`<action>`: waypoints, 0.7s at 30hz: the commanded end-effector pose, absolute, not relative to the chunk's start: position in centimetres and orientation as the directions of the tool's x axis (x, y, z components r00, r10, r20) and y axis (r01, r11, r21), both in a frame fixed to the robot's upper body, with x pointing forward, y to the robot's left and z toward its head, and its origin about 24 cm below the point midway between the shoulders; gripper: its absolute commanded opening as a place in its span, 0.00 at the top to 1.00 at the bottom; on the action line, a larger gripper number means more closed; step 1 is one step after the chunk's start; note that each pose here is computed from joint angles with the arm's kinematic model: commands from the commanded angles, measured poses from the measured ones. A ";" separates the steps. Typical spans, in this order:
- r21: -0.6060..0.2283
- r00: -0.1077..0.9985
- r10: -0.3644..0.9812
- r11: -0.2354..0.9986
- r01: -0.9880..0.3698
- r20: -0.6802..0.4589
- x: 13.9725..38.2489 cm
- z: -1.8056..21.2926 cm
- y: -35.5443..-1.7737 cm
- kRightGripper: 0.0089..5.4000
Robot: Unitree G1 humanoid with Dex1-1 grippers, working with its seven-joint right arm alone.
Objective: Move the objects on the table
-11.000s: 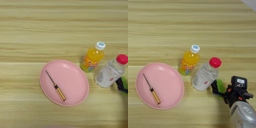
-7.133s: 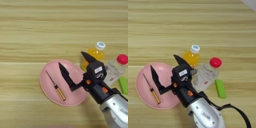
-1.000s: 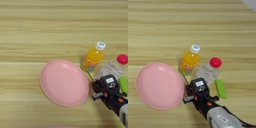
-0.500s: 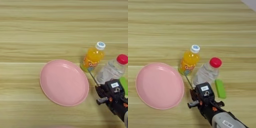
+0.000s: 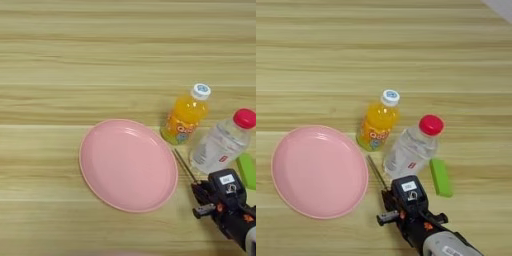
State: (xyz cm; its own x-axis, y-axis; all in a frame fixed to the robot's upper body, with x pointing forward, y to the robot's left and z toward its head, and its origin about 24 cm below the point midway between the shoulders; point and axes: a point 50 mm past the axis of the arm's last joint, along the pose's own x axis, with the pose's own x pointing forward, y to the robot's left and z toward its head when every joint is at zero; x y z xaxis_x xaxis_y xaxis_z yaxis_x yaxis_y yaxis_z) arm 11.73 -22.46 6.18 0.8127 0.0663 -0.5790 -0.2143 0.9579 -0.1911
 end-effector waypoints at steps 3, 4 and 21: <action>-0.233 0.843 0.052 0.950 -0.207 -0.535 12.4 6.4 -23.0 0.84; -0.231 0.842 0.053 0.951 -0.207 -0.537 12.4 6.3 -23.0 0.84; -0.220 0.832 0.058 0.952 -0.212 -0.551 12.5 5.5 -23.0 0.84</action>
